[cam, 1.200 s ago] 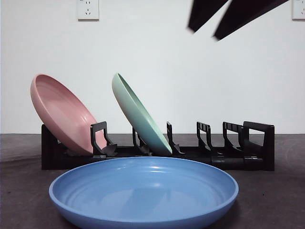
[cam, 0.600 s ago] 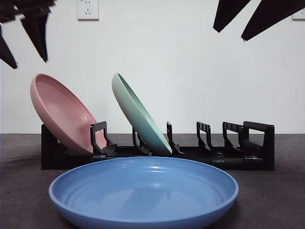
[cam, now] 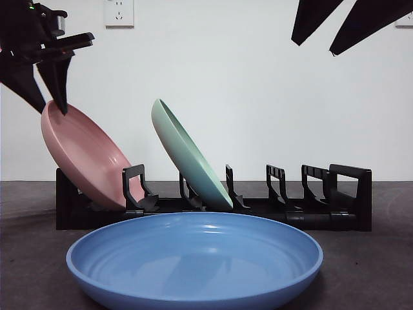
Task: Place the plate
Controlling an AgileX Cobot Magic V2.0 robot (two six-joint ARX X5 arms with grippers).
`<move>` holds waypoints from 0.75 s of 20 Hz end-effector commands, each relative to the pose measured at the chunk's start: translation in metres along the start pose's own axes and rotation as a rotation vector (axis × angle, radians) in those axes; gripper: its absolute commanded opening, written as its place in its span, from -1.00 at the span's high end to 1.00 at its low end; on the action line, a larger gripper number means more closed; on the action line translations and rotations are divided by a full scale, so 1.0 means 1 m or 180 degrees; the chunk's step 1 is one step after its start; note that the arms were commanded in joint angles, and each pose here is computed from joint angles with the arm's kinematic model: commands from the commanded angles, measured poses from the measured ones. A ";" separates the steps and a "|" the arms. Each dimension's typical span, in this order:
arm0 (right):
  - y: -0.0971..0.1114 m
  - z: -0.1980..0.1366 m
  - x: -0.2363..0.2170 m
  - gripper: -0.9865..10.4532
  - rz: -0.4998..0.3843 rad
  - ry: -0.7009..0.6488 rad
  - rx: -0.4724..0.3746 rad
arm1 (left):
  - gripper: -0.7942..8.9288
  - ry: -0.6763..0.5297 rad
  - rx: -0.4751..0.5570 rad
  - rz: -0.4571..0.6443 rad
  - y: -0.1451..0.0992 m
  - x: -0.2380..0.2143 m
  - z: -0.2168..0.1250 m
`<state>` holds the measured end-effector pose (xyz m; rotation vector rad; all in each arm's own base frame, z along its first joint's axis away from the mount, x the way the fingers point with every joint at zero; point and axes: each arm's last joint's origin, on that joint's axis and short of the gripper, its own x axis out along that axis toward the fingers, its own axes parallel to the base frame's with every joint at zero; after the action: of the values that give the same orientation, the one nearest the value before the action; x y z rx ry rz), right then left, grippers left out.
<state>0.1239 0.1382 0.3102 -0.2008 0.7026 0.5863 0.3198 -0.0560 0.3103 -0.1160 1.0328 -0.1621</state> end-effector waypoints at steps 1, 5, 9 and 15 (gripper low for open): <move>0.002 0.001 0.001 0.29 0.0009 -0.0005 0.0026 | 0.80 -0.0056 0.0000 -0.0003 -0.002 -0.001 0.006; 0.002 0.001 0.001 0.29 0.0008 0.0000 0.0025 | 0.80 -0.0056 0.0002 -0.0003 -0.002 -0.005 0.007; 0.001 -0.001 0.001 0.29 -0.0003 0.0056 0.0015 | 0.80 -0.0081 0.0038 0.0122 -0.004 -0.020 0.014; 0.001 -0.003 0.001 0.29 -0.0018 0.0121 0.0003 | 0.80 0.0010 0.0186 0.0629 -0.002 -0.058 0.020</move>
<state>0.1222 0.1362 0.3074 -0.2219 0.7369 0.5792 0.3055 -0.0460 0.3638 0.0236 1.0572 -0.0061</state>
